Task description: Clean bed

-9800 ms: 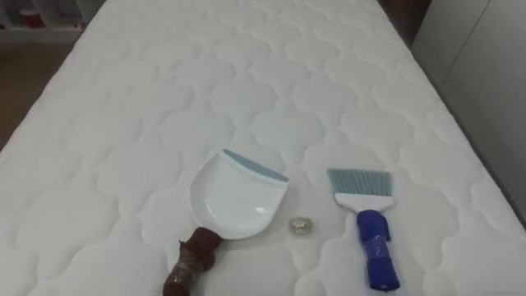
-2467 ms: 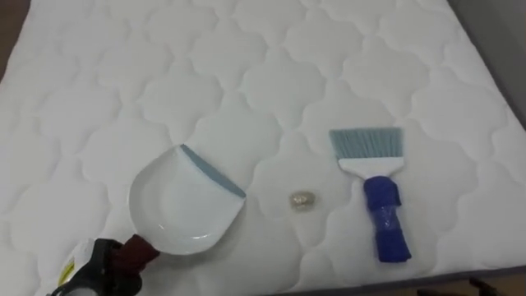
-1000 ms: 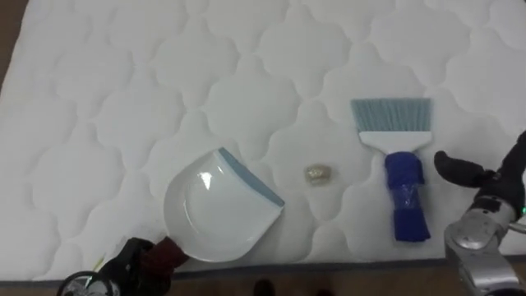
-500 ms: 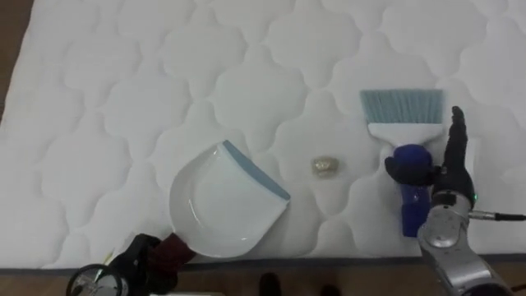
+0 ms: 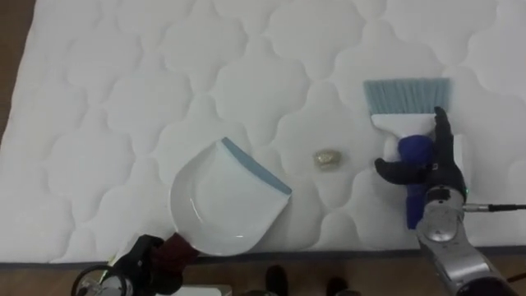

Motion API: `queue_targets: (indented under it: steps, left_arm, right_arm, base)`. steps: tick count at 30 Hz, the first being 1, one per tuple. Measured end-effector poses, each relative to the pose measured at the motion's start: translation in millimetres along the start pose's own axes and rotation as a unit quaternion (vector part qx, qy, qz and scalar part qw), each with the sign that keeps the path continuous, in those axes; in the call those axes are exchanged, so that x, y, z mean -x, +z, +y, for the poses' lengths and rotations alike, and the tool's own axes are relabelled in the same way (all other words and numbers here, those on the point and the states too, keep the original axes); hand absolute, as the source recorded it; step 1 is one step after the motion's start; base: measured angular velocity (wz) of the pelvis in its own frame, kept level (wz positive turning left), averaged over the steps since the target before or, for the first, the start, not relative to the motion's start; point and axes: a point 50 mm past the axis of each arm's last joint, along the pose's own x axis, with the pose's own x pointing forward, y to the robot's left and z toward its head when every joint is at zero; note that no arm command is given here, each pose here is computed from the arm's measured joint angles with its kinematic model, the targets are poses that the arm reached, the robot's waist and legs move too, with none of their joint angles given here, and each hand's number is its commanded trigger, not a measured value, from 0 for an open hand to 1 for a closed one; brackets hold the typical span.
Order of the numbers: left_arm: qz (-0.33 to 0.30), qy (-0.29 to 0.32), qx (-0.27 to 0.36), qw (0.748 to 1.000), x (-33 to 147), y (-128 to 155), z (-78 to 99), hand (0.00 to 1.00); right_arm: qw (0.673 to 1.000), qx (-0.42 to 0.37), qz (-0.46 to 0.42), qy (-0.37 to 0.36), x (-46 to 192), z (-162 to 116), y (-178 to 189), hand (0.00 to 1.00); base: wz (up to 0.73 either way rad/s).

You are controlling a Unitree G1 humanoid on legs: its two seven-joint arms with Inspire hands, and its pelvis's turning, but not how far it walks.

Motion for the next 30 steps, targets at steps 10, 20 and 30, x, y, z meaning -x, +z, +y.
queue_targets:
  steps: [10,20,30]
  left_arm:
    - [0.005,-0.005,-0.003,1.000,1.2,-4,-3.3,1.00]
    - [0.002,-0.003,-0.013,1.000,3.6,-6,-8.5,1.00]
    - [0.002,-0.006,-0.017,1.000,3.6,-5,-10.3,1.00]
  right_arm:
    - [0.997,0.051,0.047,0.029,14,-1,-37,0.00]
    - [0.994,0.070,0.072,0.038,20,-4,-52,1.00]
    - [0.991,0.105,0.085,0.006,14,-28,-61,1.00]
  base:
    - [0.07]
    - [0.04]
    - [0.01]
